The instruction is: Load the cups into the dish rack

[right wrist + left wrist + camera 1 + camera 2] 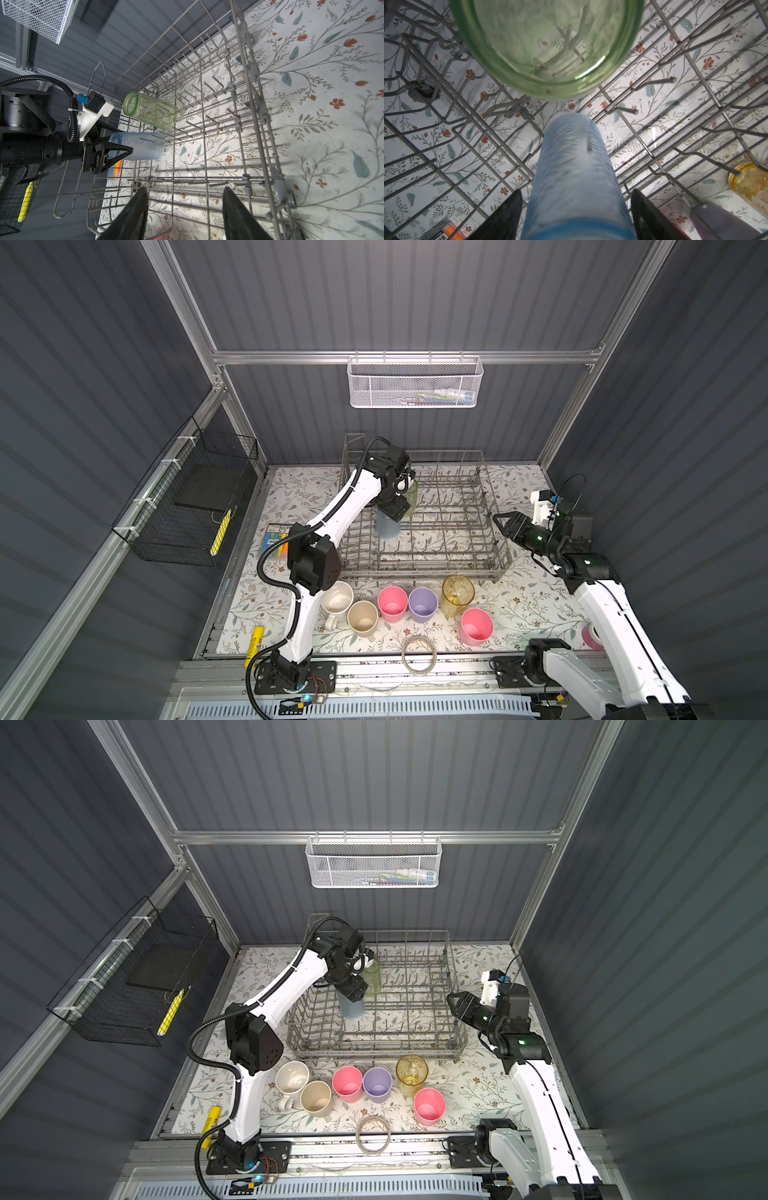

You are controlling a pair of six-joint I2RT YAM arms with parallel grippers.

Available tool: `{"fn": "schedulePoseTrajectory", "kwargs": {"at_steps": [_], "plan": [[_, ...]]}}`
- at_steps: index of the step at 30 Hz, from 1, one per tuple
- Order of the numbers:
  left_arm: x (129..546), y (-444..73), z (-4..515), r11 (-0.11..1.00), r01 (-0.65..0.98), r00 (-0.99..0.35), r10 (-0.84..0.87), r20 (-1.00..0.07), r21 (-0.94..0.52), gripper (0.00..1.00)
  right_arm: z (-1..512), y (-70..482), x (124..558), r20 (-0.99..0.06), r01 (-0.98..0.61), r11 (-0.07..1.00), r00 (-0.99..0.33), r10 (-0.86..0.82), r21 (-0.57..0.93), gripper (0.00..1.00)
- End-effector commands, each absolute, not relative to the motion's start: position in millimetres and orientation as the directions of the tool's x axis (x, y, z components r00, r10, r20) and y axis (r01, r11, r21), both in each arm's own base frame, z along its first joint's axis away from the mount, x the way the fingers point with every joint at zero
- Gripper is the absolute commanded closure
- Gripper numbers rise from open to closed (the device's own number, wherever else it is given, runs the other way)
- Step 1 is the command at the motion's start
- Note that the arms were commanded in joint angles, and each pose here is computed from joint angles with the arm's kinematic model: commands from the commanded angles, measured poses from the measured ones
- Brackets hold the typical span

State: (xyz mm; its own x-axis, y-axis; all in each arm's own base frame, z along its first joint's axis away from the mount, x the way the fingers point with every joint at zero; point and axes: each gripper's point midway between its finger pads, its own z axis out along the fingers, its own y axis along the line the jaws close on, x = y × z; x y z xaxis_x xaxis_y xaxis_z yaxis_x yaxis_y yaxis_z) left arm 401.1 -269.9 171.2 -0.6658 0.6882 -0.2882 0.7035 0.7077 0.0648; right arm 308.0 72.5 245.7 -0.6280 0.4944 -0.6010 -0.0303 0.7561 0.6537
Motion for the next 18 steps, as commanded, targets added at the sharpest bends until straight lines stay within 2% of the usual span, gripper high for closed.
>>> {"fn": "schedulePoseTrajectory", "kwargs": {"at_steps": [1,11,18], "plan": [[398.0,-273.3,172.3,0.707,0.706,-0.669,0.688,-0.283,0.050,0.17,244.2,73.7,309.5,-0.602,-0.042,0.753,-0.631,0.489,0.657,0.42],[398.3,-269.7,205.9,0.721,0.688,-0.654,0.665,-0.361,0.082,0.15,247.5,75.5,306.9,-0.609,-0.060,0.751,-0.629,0.482,0.657,0.41],[404.8,-261.5,259.7,0.760,0.633,-0.606,0.606,-0.515,0.149,0.09,263.9,79.4,300.7,-0.650,-0.123,0.753,-0.605,0.460,0.647,0.41]]}}
